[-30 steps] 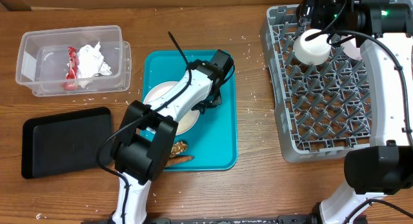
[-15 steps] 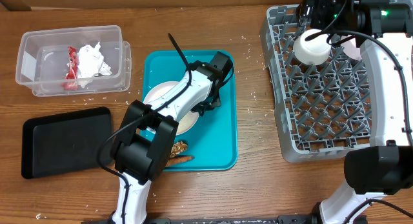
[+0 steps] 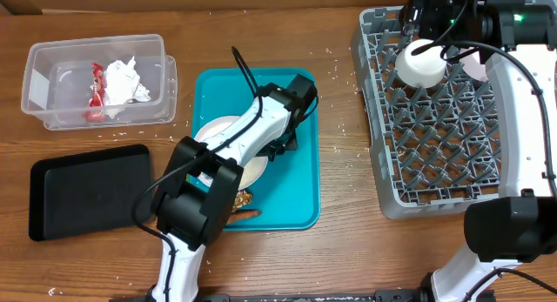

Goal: Sort waste into correct bins and load items into the dishwasher
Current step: 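Reach the left gripper to the white rice plate and grasp its rim, then lift the plate left and tip the rice onto the black tray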

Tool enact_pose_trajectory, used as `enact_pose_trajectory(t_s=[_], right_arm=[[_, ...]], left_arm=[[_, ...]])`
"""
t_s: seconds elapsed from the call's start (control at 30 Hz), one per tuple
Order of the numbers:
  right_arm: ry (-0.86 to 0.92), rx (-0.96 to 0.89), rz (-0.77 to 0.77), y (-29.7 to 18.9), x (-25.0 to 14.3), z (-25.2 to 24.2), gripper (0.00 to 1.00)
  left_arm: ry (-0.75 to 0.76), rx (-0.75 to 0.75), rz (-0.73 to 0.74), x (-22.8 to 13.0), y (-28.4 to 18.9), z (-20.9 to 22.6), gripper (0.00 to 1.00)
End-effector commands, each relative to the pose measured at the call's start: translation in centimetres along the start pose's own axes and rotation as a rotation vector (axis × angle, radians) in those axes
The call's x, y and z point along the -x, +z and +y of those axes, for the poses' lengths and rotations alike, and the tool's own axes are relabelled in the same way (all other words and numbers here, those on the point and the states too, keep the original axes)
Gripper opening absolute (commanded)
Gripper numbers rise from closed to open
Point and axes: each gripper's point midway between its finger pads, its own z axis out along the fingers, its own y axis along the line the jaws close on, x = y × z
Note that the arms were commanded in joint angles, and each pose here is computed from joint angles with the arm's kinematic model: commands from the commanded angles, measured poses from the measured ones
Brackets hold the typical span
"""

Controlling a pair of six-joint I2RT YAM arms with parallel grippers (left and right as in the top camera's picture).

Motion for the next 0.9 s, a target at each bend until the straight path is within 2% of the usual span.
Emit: enact_pose_trajectory(t_s=[0.0, 0.47, 0.6, 0.87], right_arm=[[0.006, -0.009, -0.006, 0.0, 0.1, -0.3, 1.0], [0.006, -0.009, -0.006, 0.0, 0.1, -0.3, 1.0], [0.006, -0.009, -0.006, 0.0, 0.1, -0.3, 1.0], [0.006, -0.009, -0.006, 0.0, 0.1, -0.3, 1.0]], left_arm=[[0.009, 0.04, -0.019, 0.3, -1.2, 0.0, 0.04], [0.019, 0.116, -0.115, 2.5, -7.2, 0.6, 0.04], [-0.07, 0.229, -0.134, 2.7, -9.2, 3.6, 0.04], [-0.186, 0.256, -0.095, 4.4, -11.8, 8.9, 0.04]])
